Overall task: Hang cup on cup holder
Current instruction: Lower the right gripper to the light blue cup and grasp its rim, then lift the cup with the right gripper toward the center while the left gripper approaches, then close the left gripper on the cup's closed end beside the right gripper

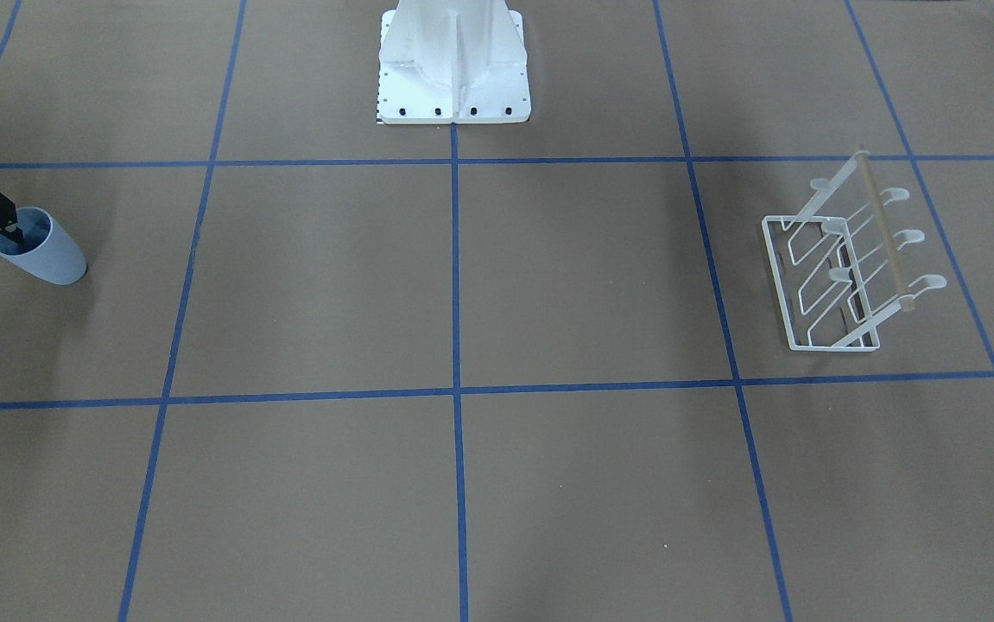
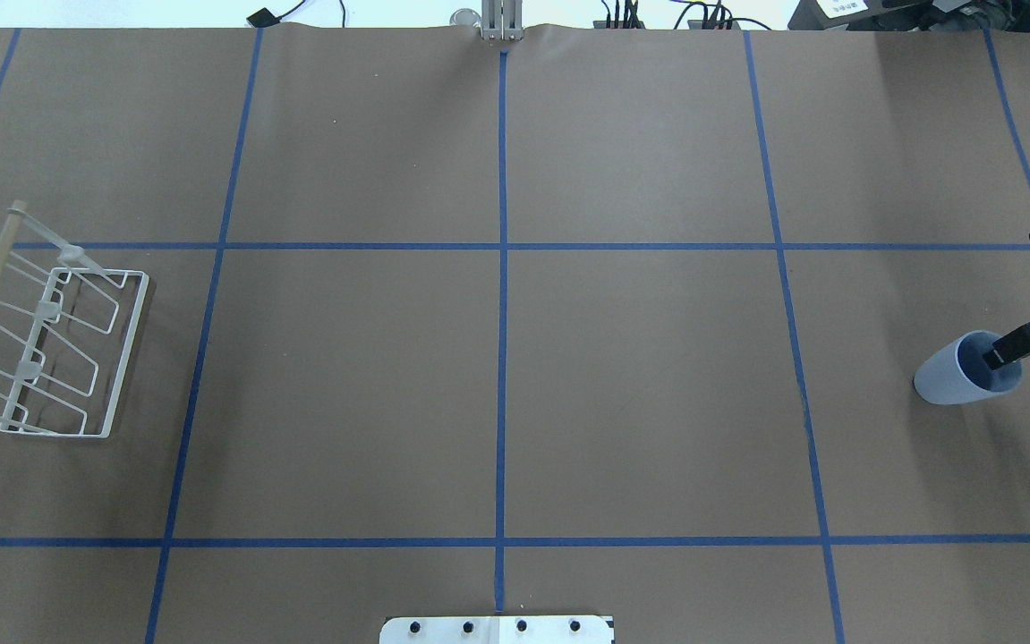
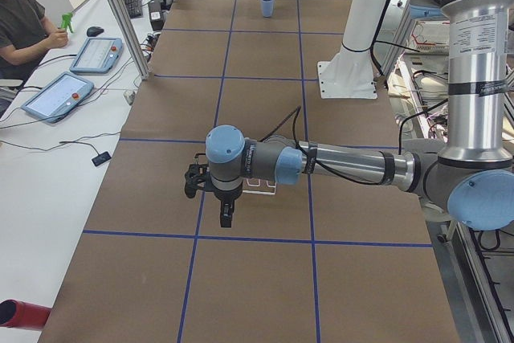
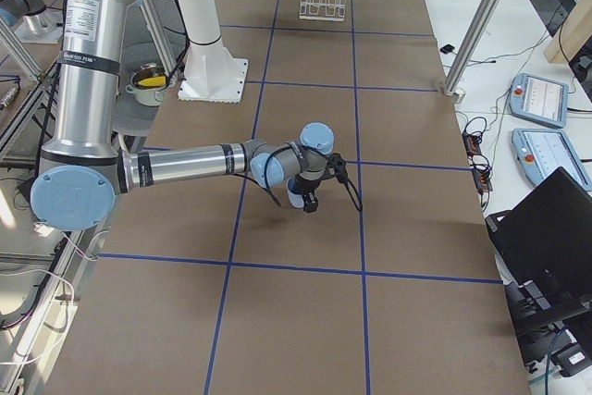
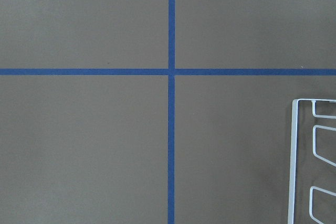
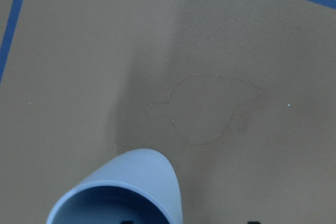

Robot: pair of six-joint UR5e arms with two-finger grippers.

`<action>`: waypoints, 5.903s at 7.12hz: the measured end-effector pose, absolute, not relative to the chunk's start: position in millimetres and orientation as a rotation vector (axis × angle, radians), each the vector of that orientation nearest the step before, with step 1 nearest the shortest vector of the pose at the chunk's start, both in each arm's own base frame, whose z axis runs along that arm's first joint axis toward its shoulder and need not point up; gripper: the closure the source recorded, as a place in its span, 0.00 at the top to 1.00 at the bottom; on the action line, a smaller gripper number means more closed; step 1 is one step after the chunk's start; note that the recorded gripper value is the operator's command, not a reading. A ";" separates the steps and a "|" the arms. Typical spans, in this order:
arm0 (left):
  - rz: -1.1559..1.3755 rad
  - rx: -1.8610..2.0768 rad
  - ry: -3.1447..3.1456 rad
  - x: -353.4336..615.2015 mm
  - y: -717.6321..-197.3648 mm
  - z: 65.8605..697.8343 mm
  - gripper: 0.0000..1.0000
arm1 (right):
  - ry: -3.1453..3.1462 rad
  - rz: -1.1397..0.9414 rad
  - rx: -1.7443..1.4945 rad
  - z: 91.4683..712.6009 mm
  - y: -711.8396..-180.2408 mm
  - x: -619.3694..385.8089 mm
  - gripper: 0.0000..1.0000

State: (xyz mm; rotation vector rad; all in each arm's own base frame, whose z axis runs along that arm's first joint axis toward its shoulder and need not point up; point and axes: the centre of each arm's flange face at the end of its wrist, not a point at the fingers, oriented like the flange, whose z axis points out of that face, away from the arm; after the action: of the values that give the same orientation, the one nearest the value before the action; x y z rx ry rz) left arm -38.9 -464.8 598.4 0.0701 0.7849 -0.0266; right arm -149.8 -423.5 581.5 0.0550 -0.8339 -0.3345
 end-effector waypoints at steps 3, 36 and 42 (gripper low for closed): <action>-0.017 0.092 0.787 -39.3 -457.0 584.1 0.98 | -0.857 -0.334 0.074 563.6 -422.1 -149.5 0.00; -0.326 -0.349 2.398 280.1 -362.6 162.5 0.97 | -2.146 0.286 -0.751 154.0 -341.3 -310.5 0.00; -0.279 -0.390 2.423 294.7 -349.9 163.0 0.97 | -2.163 0.302 -0.832 151.1 -339.1 -315.3 0.00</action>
State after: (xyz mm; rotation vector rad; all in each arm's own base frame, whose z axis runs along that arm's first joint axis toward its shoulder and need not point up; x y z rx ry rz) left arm 294.7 -349.9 163.0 -0.3896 2.4228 -0.2789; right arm -315.3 -339.1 151.1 -0.8317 -2.1629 0.3022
